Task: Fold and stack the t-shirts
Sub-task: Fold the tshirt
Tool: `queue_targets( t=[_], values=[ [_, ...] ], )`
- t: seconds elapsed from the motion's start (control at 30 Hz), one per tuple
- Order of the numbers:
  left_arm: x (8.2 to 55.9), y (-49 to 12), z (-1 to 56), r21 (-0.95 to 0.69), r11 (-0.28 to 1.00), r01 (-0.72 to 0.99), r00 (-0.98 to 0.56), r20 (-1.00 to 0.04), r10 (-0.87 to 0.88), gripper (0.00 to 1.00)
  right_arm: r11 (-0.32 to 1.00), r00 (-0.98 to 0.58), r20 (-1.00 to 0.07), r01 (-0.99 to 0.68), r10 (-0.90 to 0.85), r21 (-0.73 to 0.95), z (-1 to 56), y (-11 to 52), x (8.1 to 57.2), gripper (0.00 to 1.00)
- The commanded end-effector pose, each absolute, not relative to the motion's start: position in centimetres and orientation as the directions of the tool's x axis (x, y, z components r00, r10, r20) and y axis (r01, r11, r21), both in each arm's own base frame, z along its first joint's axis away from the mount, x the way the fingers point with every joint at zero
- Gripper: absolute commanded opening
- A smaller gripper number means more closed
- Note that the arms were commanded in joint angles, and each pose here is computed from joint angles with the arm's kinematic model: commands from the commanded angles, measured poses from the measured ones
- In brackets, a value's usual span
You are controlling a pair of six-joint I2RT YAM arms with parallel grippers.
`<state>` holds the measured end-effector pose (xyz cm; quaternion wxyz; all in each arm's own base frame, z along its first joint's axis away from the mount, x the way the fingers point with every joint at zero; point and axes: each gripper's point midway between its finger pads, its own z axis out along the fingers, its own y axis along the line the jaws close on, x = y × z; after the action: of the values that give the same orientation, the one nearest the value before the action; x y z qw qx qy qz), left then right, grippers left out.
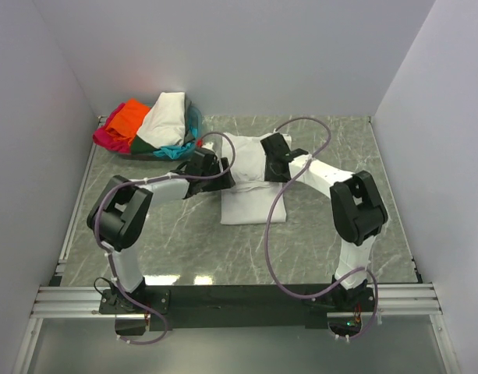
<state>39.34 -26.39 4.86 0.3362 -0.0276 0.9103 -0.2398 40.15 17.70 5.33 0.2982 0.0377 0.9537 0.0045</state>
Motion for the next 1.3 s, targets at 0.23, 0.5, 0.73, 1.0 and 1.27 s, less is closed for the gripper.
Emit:
queue_targets(
  t=[0.23, 0.5, 0.73, 1.0, 1.27],
  values=[
    [36.5, -30.2, 14.5, -0.453, 0.851, 0.266, -0.601, -0.768, -0.221, 0.85, 0.986, -0.713, -0.690, 0.014, 0.126, 0.166, 13.2, 17.7, 37.7, 0.57],
    [31.7, -37.7, 10.3, -0.545, 0.744, 0.386, -0.681, -0.713, -0.169, 0.84, 0.978, -0.694, -0.698, 0.045, 0.177, 0.203, 13.8, 16.3, 34.5, 0.57],
    [29.5, -39.3, 6.1, -0.538, 0.753, 0.380, -0.723, -0.680, -0.121, 0.84, 0.963, -0.730, -0.669, -0.059, 0.137, 0.262, 13.1, 18.2, 33.6, 0.56],
    [26.6, -37.5, 1.4, -0.520, 0.787, 0.331, -0.768, -0.633, -0.095, 0.84, 0.930, -0.810, -0.583, -0.169, 0.057, 0.326, 10.5, 22.3, 34.2, 0.55],
    [23.6, -36.4, -1.2, -0.492, 0.808, 0.324, -0.793, -0.607, -0.051, 0.84, 0.924, -0.862, -0.506, -0.182, 0.014, 0.335, 6.5, 24.8, 35.5, 0.54]
  ],
)
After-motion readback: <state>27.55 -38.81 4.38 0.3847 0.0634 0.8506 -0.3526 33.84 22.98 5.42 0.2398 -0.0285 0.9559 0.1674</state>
